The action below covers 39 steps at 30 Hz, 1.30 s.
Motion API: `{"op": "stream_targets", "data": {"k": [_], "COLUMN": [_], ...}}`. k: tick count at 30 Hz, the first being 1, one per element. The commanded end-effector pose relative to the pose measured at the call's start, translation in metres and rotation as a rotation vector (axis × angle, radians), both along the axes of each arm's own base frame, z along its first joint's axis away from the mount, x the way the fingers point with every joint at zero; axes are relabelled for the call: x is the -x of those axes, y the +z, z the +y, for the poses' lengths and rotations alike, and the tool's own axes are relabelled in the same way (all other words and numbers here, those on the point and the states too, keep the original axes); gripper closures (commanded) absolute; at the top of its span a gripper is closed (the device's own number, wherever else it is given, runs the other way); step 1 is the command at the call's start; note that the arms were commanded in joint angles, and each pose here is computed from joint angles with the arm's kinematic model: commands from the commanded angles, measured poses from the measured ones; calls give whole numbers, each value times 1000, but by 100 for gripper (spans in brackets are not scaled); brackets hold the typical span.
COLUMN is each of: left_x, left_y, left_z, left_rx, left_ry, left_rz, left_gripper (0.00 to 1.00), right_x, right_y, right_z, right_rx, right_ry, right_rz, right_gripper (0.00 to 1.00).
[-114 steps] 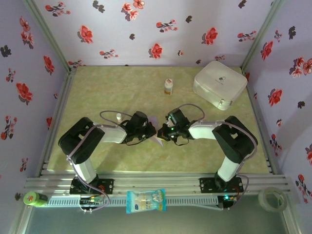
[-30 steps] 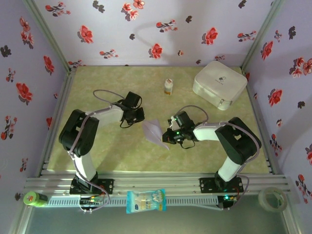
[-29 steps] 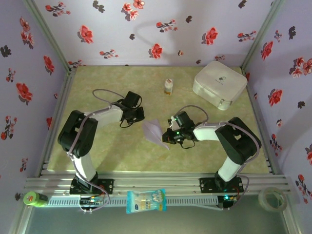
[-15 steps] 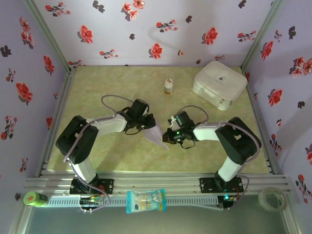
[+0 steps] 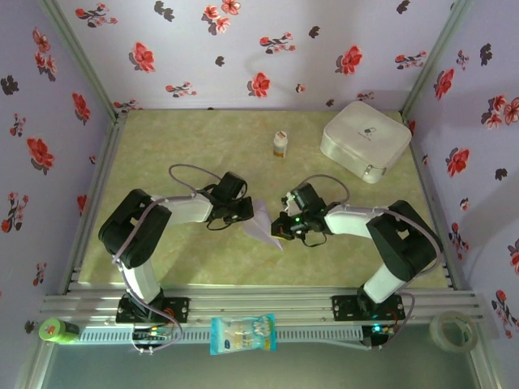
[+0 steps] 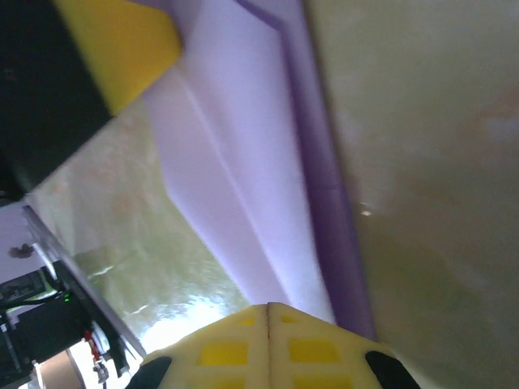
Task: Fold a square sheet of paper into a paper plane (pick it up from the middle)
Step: Fourth fold the wing at the center of the table.
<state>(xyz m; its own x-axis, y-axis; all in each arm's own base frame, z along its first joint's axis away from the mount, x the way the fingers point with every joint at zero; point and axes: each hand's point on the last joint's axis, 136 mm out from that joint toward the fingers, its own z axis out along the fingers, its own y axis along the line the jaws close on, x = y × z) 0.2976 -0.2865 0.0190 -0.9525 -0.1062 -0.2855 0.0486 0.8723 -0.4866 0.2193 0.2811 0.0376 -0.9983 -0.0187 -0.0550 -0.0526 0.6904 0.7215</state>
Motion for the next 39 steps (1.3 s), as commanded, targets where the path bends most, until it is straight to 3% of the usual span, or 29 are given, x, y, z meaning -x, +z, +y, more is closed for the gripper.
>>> {"op": "stream_targets", "data": {"k": [1, 9, 15, 26, 39], "left_x": [12, 13, 14, 14, 14], "left_y": [-28, -28, -30, -34, -33], "left_z": [26, 27, 30, 35, 35], "left_rx": [-116, -117, -129, -151, -151], "left_ry": [25, 23, 25, 37, 38], "left_rz": [49, 52, 57, 70, 70], "left_gripper": [96, 96, 97, 97, 98], "right_x": [-7, -9, 11, 42, 76], "right_y": [17, -16, -42, -38, -44], "right_z": [15, 28, 5, -17, -59], "right_rx": [-57, -3, 80, 45, 111], "right_ry": [15, 29, 17, 30, 35], "right_rz": [9, 71, 103, 105, 67], "right_gripper": [97, 95, 95, 92, 91]}}
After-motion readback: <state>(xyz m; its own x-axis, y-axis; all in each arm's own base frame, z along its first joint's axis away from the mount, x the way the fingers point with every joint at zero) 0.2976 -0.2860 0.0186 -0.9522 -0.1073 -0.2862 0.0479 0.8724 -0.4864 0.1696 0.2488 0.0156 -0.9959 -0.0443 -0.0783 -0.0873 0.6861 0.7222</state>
